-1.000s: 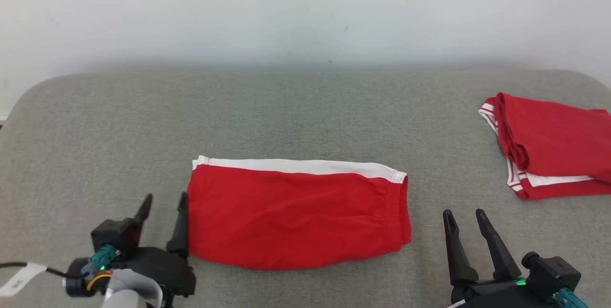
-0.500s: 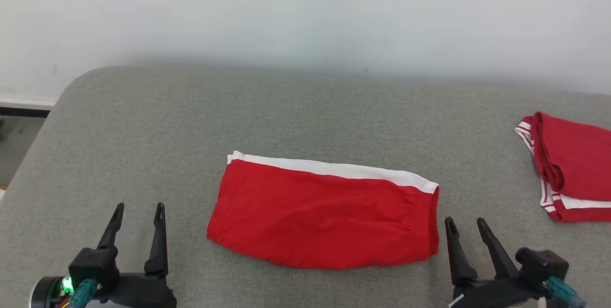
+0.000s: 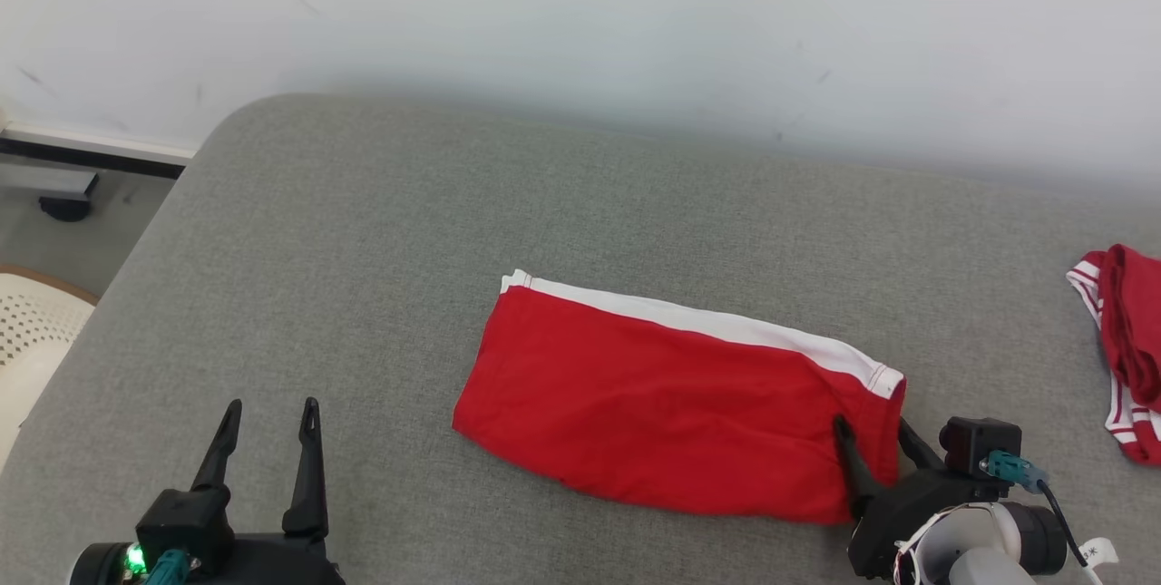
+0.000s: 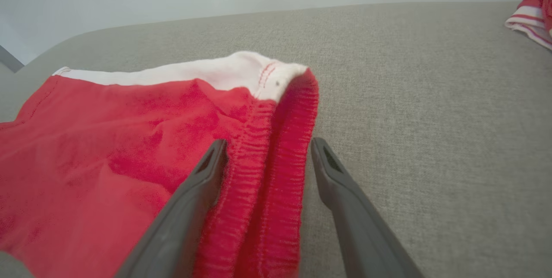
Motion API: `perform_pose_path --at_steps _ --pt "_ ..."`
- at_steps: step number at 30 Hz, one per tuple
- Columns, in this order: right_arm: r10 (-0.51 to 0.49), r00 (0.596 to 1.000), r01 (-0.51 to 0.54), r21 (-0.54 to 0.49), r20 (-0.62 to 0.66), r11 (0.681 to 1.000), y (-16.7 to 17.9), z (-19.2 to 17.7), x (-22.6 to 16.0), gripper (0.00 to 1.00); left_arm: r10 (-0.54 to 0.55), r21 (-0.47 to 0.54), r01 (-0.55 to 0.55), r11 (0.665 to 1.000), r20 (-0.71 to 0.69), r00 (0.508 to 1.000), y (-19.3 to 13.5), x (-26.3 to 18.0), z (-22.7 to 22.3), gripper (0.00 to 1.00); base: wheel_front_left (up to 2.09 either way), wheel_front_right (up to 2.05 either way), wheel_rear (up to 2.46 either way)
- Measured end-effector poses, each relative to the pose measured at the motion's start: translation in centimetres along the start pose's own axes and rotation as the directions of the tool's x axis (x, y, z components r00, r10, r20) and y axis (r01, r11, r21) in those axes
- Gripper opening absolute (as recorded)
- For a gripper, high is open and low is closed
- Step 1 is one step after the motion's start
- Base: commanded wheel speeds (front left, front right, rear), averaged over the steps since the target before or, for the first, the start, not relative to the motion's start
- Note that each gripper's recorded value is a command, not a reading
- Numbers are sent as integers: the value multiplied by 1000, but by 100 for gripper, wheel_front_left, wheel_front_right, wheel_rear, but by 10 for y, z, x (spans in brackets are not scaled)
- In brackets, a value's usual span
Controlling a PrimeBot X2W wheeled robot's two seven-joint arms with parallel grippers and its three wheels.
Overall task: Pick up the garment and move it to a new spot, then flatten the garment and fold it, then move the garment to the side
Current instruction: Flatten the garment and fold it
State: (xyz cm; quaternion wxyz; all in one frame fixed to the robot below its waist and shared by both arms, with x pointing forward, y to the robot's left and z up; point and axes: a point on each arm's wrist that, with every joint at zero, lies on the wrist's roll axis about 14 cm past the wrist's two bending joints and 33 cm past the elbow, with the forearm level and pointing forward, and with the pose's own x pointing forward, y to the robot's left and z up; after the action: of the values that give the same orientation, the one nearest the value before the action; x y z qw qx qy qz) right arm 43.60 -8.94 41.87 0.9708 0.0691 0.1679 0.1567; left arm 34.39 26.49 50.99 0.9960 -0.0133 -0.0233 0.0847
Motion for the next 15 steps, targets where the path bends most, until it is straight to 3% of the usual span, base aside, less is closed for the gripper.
perform_pose_path --at_steps 10,11,12,13,15 --pt "9 990 1 73 -140 997 13 -29 18 100 23 10 -23 1000 -15 1000 7 -4 -5 100 0 0 0" --pt "13 990 -1 86 -142 996 15 -29 19 95 23 13 -23 1000 -13 1000 7 -4 -5 100 0 0 0" --pt "18 990 -4 92 -142 996 18 -29 19 34 22 12 -22 1000 -11 1000 7 -4 -4 100 0 0 0" --pt "22 991 -9 95 -135 995 20 -27 20 0 20 10 -20 1000 -9 1000 6 -4 -4 100 0 0 0" --pt "30 990 -17 96 -138 995 23 -29 18 0 18 9 -18 1000 -4 1000 6 -4 -2 100 0 0 0"
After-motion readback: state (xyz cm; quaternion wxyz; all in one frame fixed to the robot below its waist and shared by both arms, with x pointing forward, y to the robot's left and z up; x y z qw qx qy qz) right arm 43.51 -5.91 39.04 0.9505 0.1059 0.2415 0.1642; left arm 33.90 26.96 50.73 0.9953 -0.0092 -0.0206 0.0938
